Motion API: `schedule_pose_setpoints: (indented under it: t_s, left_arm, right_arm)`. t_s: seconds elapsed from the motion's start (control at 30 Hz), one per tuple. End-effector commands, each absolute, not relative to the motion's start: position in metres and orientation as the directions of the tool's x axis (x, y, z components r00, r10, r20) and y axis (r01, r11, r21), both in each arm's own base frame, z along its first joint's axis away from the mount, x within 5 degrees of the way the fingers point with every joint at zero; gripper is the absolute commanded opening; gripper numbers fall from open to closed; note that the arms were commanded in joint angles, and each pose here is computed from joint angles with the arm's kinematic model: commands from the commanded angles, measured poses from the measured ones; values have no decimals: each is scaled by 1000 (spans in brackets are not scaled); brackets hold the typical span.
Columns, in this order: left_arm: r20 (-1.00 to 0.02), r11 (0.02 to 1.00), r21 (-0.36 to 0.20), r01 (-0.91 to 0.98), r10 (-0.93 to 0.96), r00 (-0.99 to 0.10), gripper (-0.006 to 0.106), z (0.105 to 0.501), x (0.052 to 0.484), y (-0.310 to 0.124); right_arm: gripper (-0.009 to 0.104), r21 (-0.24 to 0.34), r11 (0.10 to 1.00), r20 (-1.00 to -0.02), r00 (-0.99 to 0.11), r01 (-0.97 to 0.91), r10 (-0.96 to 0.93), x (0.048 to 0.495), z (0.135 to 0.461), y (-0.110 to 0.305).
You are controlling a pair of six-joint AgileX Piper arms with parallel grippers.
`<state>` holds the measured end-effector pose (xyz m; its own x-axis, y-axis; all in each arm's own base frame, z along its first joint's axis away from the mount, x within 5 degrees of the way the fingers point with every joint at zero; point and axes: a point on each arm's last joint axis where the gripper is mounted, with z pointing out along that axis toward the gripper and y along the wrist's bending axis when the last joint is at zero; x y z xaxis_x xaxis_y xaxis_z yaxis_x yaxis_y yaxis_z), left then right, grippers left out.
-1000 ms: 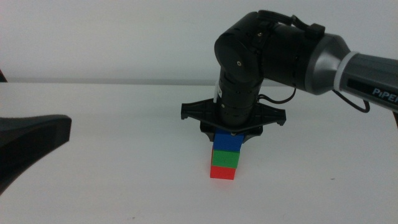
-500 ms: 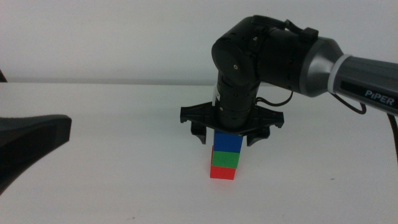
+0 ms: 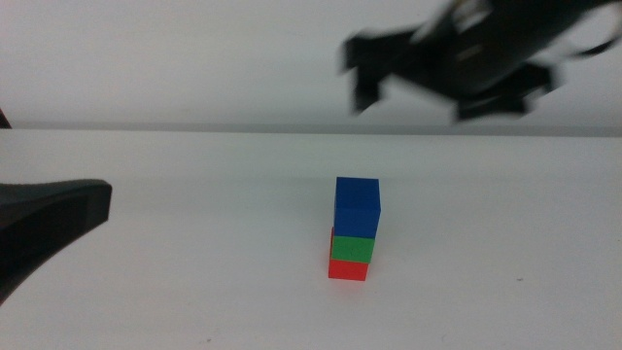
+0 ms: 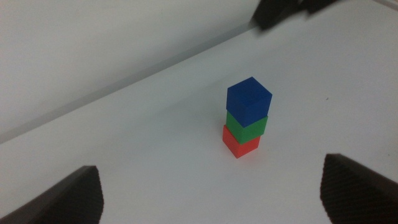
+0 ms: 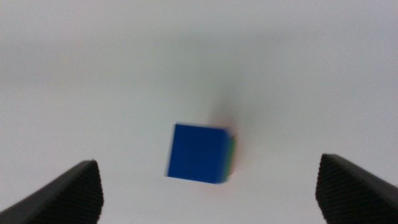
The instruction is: Stack red cubes first, then green, then blue cubes in a specific spot.
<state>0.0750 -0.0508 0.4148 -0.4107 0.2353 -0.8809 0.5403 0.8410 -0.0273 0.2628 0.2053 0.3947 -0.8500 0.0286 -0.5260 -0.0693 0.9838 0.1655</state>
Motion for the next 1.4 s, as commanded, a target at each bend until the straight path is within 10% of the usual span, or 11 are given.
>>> schedule_pose_setpoints:
  t_s: [0.0, 0.37, 0.67, 1.37]
  left_arm:
    - [-887, 842, -34, 539, 223, -404, 94, 414, 75, -51]
    - [-887, 842, -36, 538, 221, -405, 94, 414, 75, -51]
    - [-887, 842, -36, 538, 221, -405, 94, 414, 75, -51]
    - [-887, 842, -34, 539, 223, -404, 94, 414, 75, -51]
  right_arm:
    - [91, 120, 987, -599, -800, -105, -12, 240, 423, 164]
    - [91, 132, 991, -857, -504, -18, 105, 114, 412, 20]
    - [91, -176, 972, -957, -204, -159, -206, 78, 368, 9]
    - [91, -108, 980, -975, -175, -169, -137, 78, 352, 12]
